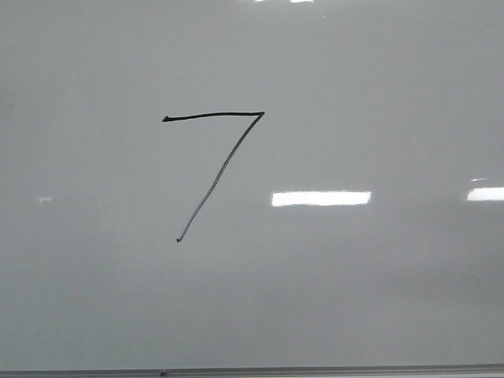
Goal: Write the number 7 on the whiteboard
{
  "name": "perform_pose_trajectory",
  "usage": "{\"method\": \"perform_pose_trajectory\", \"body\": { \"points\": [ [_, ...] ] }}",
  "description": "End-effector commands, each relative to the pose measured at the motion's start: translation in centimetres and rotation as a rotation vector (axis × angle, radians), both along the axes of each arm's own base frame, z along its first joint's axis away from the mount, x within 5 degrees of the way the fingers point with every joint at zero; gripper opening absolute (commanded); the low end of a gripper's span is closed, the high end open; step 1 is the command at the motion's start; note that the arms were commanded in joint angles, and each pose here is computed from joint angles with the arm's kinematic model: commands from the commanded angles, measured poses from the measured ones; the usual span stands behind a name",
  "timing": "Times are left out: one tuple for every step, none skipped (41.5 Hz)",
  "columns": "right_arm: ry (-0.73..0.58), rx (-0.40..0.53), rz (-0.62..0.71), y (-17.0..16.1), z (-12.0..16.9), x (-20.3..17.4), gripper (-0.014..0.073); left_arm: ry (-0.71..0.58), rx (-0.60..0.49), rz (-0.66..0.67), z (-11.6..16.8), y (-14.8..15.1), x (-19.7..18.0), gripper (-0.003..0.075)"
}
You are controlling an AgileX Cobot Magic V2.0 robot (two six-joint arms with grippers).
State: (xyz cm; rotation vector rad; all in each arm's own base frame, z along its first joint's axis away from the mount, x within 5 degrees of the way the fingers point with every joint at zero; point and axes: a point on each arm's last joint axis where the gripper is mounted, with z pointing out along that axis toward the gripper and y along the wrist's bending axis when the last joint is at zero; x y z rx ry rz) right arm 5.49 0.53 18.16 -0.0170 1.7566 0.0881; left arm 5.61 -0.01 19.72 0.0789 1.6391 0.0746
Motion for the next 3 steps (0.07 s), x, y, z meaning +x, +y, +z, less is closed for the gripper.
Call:
{"method": "perform_pose_trajectory", "body": {
  "points": [
    [-0.094, -0.008, -0.017, -0.15, 0.86, -0.02, -0.0069, -0.086, -0.019, -0.004, 0.65, -0.02, -0.06, -0.0020],
    [-0.094, -0.008, -0.017, -0.15, 0.86, -0.02, -0.0069, -0.086, -0.019, -0.004, 0.65, -0.02, -0.06, -0.0020],
    [-0.094, -0.008, -0.017, -0.15, 0.86, -0.02, -0.0069, -0.086, -0.019, -0.004, 0.65, -0.02, -0.06, -0.0020]
  ]
}}
